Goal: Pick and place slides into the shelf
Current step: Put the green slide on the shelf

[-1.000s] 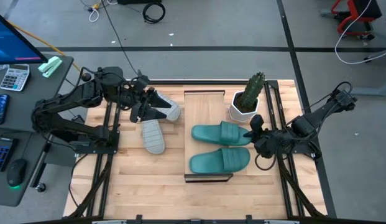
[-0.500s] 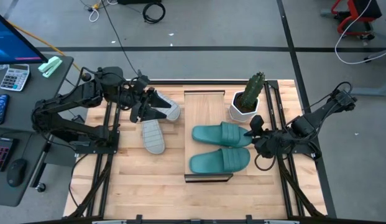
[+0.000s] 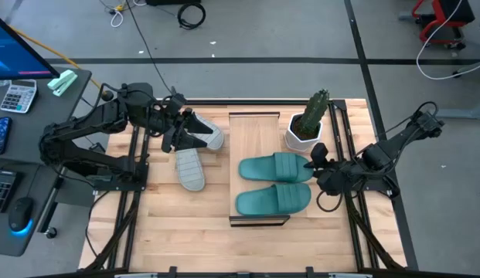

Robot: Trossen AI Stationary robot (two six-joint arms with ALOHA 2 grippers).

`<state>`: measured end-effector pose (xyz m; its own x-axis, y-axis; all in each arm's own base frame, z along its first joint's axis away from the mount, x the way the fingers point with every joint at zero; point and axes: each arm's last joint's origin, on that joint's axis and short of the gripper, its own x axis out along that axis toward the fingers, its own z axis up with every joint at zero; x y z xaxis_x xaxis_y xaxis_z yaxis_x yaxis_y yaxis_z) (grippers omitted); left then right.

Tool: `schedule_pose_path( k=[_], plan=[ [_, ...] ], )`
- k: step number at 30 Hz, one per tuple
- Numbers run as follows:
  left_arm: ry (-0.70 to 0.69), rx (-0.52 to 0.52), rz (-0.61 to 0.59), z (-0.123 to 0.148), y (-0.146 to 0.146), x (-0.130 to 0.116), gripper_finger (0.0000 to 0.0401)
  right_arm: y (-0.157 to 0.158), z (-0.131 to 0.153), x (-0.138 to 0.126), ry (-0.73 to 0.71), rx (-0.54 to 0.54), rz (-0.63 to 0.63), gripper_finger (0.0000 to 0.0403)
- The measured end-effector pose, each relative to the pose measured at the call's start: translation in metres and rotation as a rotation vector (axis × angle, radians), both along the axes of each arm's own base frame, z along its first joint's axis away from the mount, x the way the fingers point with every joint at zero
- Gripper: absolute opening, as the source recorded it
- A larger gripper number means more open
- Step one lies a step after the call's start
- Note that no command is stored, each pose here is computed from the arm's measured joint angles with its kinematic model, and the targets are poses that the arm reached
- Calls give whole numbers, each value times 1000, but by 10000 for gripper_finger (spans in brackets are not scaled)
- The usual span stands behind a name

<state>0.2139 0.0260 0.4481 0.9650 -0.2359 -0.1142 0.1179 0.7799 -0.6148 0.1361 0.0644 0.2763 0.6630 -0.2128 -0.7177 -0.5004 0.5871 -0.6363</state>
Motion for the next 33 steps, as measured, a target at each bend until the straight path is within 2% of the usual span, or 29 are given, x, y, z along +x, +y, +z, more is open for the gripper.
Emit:
schedule_pose_path(
  k=[17, 24, 33],
  plan=[
    [0, 3, -1, 0, 0, 0, 385, 2, -1, -1, 36, 42, 46, 172],
    [-4, 17, -2, 0, 0, 0, 385, -1, -2, -3, 50, -9, 22, 172],
    [-6, 26, -4, 0, 0, 0, 385, -4, -2, -2, 43, -23, -4, 171]
  ],
)
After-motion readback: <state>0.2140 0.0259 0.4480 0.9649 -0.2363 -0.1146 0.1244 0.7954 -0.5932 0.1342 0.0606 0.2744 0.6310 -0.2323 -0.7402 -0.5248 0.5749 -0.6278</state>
